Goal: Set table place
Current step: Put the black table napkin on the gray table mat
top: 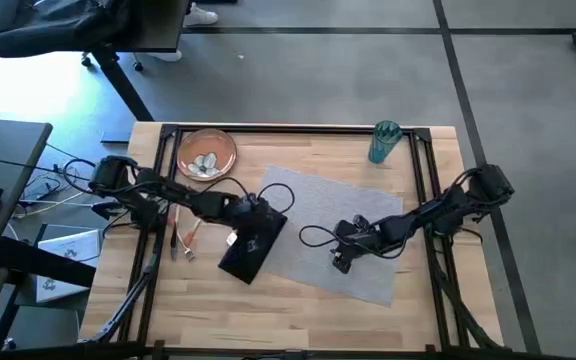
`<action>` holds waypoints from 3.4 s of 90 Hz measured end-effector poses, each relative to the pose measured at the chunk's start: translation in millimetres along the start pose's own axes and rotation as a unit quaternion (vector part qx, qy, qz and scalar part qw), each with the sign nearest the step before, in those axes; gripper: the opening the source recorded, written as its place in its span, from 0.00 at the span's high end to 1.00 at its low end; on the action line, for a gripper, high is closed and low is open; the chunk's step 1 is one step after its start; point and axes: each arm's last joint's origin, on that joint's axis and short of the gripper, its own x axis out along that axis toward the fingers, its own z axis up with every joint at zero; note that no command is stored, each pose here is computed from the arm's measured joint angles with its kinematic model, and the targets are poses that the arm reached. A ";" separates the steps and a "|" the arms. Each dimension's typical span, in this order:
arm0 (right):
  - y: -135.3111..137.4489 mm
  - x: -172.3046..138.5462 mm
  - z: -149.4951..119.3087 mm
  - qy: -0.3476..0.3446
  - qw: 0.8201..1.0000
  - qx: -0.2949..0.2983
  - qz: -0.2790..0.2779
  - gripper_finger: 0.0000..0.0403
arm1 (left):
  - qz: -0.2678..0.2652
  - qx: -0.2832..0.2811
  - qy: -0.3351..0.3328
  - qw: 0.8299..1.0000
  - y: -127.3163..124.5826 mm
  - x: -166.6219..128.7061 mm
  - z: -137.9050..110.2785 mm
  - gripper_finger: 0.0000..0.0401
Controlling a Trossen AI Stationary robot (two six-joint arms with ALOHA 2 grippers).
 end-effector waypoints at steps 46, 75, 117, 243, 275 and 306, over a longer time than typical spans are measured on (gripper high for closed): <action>4.4 -3.7 -0.4 0.024 0.999 0.016 0.042 0.46 | -0.027 -0.003 -0.019 0.999 7.8 -22.2 23.6 1.00; 10.9 -6.8 8.5 -0.023 0.996 0.040 0.072 0.46 | -0.089 0.012 0.048 0.995 -8.1 -25.0 1.5 1.00; 14.3 9.7 -1.4 -0.012 0.998 0.007 0.056 0.46 | -0.026 0.016 -0.023 0.999 1.1 10.0 4.1 1.00; 16.9 9.3 -5.9 -0.015 0.998 -0.024 0.053 0.46 | -0.027 -0.024 0.269 0.962 -43.2 -98.6 -44.3 1.00; 16.8 9.3 -6.0 -0.017 0.998 -0.030 0.051 0.46 | -0.065 -0.079 0.257 0.961 -61.3 -58.0 -80.7 1.00; 16.4 9.5 -5.9 -0.019 0.998 -0.043 0.048 0.46 | -0.054 -0.075 0.238 0.967 -52.2 -47.8 -77.6 1.00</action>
